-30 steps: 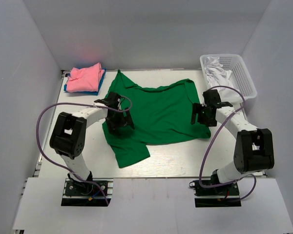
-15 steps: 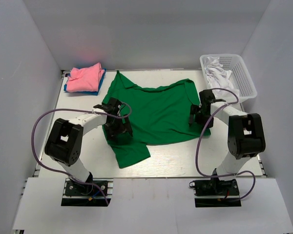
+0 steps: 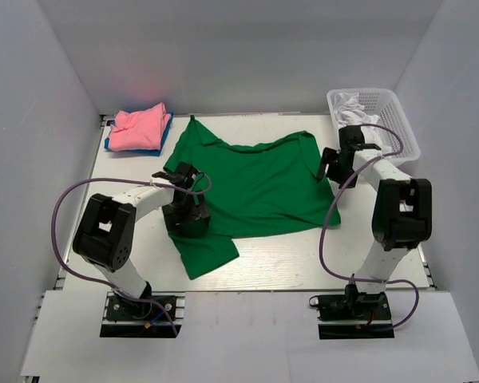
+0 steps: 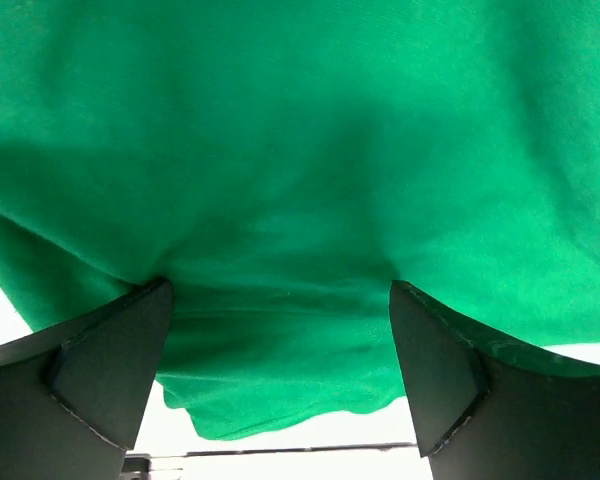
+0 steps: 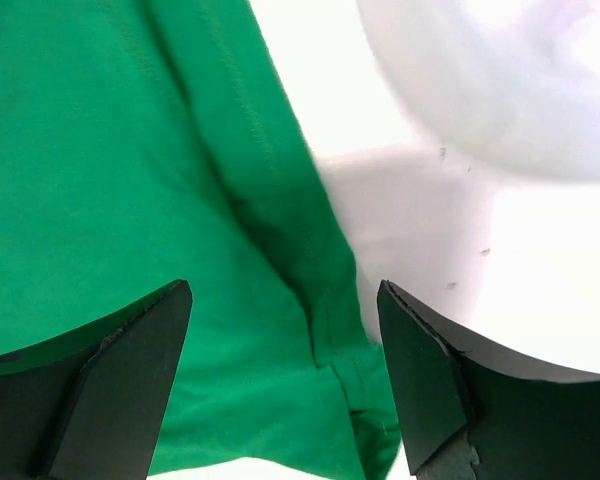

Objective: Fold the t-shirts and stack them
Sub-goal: Flatten out the tshirt

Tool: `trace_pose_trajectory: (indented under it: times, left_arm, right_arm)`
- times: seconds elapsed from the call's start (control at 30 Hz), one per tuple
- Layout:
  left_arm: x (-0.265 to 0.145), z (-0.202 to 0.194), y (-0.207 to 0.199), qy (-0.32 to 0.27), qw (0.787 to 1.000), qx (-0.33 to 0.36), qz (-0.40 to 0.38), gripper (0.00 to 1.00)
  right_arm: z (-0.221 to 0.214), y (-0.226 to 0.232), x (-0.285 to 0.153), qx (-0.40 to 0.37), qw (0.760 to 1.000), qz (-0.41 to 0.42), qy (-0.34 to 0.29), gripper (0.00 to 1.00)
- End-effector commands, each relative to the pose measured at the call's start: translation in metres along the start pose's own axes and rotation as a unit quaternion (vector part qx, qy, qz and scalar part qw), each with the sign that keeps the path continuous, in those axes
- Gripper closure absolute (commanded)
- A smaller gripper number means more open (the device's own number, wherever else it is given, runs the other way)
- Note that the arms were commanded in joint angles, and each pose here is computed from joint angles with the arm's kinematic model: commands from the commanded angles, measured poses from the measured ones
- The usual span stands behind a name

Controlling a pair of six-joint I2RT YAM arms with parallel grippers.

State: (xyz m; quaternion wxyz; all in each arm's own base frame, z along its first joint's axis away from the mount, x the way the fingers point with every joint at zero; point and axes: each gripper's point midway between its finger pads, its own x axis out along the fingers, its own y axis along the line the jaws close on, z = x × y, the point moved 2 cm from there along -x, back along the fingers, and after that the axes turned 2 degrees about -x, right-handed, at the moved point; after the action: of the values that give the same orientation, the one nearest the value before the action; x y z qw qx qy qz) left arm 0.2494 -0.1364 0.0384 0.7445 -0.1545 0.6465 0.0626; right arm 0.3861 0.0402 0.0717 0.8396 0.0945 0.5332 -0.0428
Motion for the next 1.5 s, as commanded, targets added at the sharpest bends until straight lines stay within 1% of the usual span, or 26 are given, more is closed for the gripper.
trace_pose_trajectory:
  times: [0.0,0.07,0.1,0.17,0.2,0.23,0.37,0.4,0.47,0.53,0.6,0.63,0.67,0.73,0.77,0.83,0.87,0.9,0.93,0.97,1.1,1.17,1.2,1.27,1.33,1.47]
  left_arm:
    - [0.003,0.005,0.041,-0.022,0.994,0.013,0.109,0.00]
    - [-0.004,0.014,0.052,-0.037,0.988,0.006,0.150,0.00]
    - [-0.010,0.016,0.062,-0.046,0.982,0.004,0.183,0.00]
    - [-0.021,0.028,0.068,-0.073,0.976,-0.011,0.203,0.00]
    - [-0.027,0.036,0.076,-0.091,0.971,-0.026,0.220,0.00]
    - [-0.034,0.041,0.076,-0.095,0.970,-0.032,0.223,0.00]
    - [-0.050,0.067,0.054,-0.122,0.975,-0.048,0.178,0.00]
    - [-0.053,0.072,0.038,-0.125,0.980,-0.042,0.147,0.00]
    - [-0.059,0.084,0.020,-0.148,0.983,-0.038,0.097,0.00]
    - [-0.065,0.090,-0.001,-0.159,0.986,-0.023,0.047,0.00]
    - [-0.060,0.093,-0.015,-0.162,0.987,-0.016,0.006,0.00]
    - [-0.051,0.092,-0.016,-0.155,0.988,-0.015,0.005,0.00]
    - [-0.047,0.093,-0.017,-0.154,0.988,-0.015,0.005,0.00]
    - [-0.033,0.096,-0.018,-0.144,0.989,-0.014,0.014,0.00]
    - [-0.028,0.096,-0.018,-0.141,0.990,-0.019,0.015,0.00]
    - [-0.020,0.096,-0.025,-0.131,0.991,-0.018,0.000,0.00]
    - [-0.013,0.096,-0.027,-0.117,0.993,-0.020,-0.011,0.00]
    - [-0.008,0.094,-0.026,-0.114,0.993,-0.020,-0.008,0.00]
    - [-0.005,0.096,-0.022,-0.111,0.994,-0.024,-0.004,0.00]
    - [-0.002,0.098,-0.018,-0.117,0.993,-0.026,0.011,0.00]
    - [0.010,0.094,-0.010,-0.101,0.994,-0.026,0.037,0.00]
    - [0.010,0.098,-0.010,-0.104,0.993,-0.026,0.042,0.00]
    - [0.010,0.099,-0.009,-0.108,0.993,-0.026,0.047,0.00]
    - [0.010,0.101,-0.007,-0.108,0.992,-0.026,0.055,0.00]
    - [0.012,0.096,0.002,-0.095,0.992,-0.030,0.073,0.00]
    - [0.009,0.090,0.020,-0.096,0.988,-0.028,0.115,0.00]
  right_arm:
    - [-0.005,0.008,-0.042,-0.022,0.999,0.036,-0.020,0.20]
    - [-0.018,0.013,-0.049,-0.029,0.998,0.058,-0.012,0.20]
    - [-0.037,0.009,-0.060,-0.027,0.998,0.063,-0.004,0.21]
    - [-0.061,0.007,-0.062,-0.031,0.997,0.071,0.012,0.21]
    - [-0.071,0.005,-0.074,-0.030,0.997,0.074,0.002,0.21]
    - [-0.085,0.005,-0.074,-0.028,0.996,0.079,0.016,0.21]
    - [-0.119,0.022,-0.083,-0.030,0.989,0.141,0.043,0.23]
    - [-0.127,0.023,-0.079,-0.033,0.988,0.142,0.049,0.24]
    - [-0.123,0.022,-0.074,-0.043,0.992,0.116,0.036,0.24]
    - [-0.095,0.020,-0.071,-0.065,0.995,0.080,0.000,0.21]
    - [-0.067,0.019,-0.065,-0.096,0.994,0.028,-0.034,0.11]
    - [-0.057,0.021,-0.065,-0.102,0.993,0.018,-0.047,0.10]
    - [-0.029,0.031,-0.072,-0.121,0.989,0.006,-0.089,0.10]
    - [-0.017,0.041,-0.058,-0.142,0.986,-0.005,-0.092,0.10]
    - [0.007,0.054,-0.047,-0.146,0.983,-0.009,-0.109,0.10]
    - [0.024,0.063,-0.038,-0.170,0.977,-0.029,-0.125,0.10]
    - [0.049,0.072,-0.023,-0.177,0.975,-0.045,-0.130,0.10]
    - [0.058,0.075,-0.019,-0.181,0.972,-0.063,-0.134,0.10]
    - [0.084,0.082,-0.026,-0.178,0.968,-0.073,-0.160,0.10]
    - [0.091,0.088,0.003,-0.187,0.968,-0.085,-0.142,0.10]
    - [0.126,0.110,0.041,-0.215,0.960,-0.093,-0.151,0.10]
    - [0.143,0.120,0.047,-0.218,0.956,-0.099,-0.171,0.10]
    - [0.140,0.117,0.059,-0.225,0.954,-0.114,-0.163,0.10]
    - [0.149,0.116,0.064,-0.218,0.952,-0.124,-0.177,0.10]
    - [0.155,0.110,0.070,-0.234,0.941,-0.155,-0.186,0.10]
    - [0.158,0.092,0.072,-0.246,0.928,-0.207,-0.188,0.10]
